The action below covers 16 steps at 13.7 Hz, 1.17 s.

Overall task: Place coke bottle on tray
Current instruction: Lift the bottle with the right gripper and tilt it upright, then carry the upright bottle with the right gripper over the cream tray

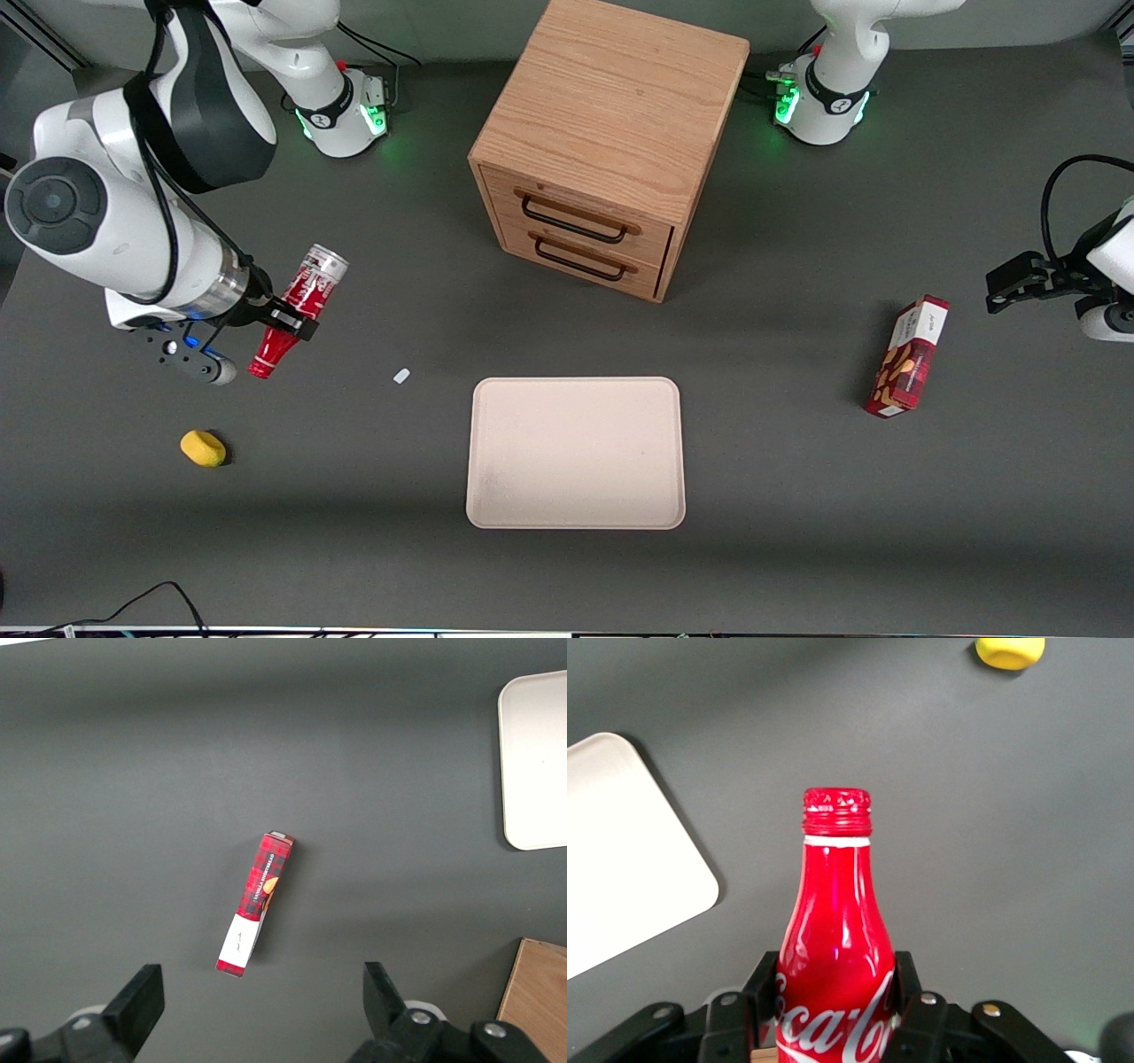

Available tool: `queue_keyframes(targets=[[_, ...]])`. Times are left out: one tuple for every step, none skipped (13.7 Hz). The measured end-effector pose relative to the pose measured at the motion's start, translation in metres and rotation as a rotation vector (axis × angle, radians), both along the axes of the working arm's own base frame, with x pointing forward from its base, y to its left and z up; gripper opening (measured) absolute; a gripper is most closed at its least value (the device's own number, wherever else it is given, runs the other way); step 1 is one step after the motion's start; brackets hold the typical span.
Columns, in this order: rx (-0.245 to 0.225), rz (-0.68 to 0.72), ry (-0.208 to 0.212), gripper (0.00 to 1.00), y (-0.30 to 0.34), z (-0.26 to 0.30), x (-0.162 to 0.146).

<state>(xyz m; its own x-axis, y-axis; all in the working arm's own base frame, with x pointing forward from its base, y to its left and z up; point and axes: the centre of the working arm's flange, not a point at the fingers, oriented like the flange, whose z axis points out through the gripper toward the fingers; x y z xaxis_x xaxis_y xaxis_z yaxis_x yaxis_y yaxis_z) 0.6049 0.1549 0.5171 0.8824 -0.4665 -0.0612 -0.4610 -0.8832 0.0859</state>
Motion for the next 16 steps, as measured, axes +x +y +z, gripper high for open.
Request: queue_keyframes(targets=[[0.003,0.001,-0.003,0.56,0.001,0.001,0.002],[0.006,0.003,-0.002,0.56,0.003,0.0,0.004],[0.007,0.007,0.01,0.56,0.005,-0.002,0.008],[0.011,0.012,0.028,0.56,0.01,-0.008,0.013],[0.018,0.015,0.041,0.56,0.017,-0.017,0.022],[0.028,0.011,0.051,0.56,0.028,-0.03,0.033],[0.035,0.002,0.06,0.56,0.041,-0.045,0.044],[0.042,-0.001,0.067,0.56,0.058,-0.062,0.055],[0.045,-0.001,0.067,0.56,0.077,-0.078,0.063],[0.04,-0.003,0.06,0.56,0.095,-0.091,0.07],[0.026,0.0,0.042,0.56,0.112,-0.104,0.076],[0.012,0.009,0.014,0.56,0.128,-0.114,0.081],[0.005,0.019,-0.014,0.56,0.142,-0.125,0.083],[0.006,0.028,-0.033,0.56,0.152,-0.134,0.085],[0.014,0.037,-0.05,0.56,0.161,-0.144,0.087],[0.021,0.045,-0.062,0.56,0.167,-0.154,0.089]])
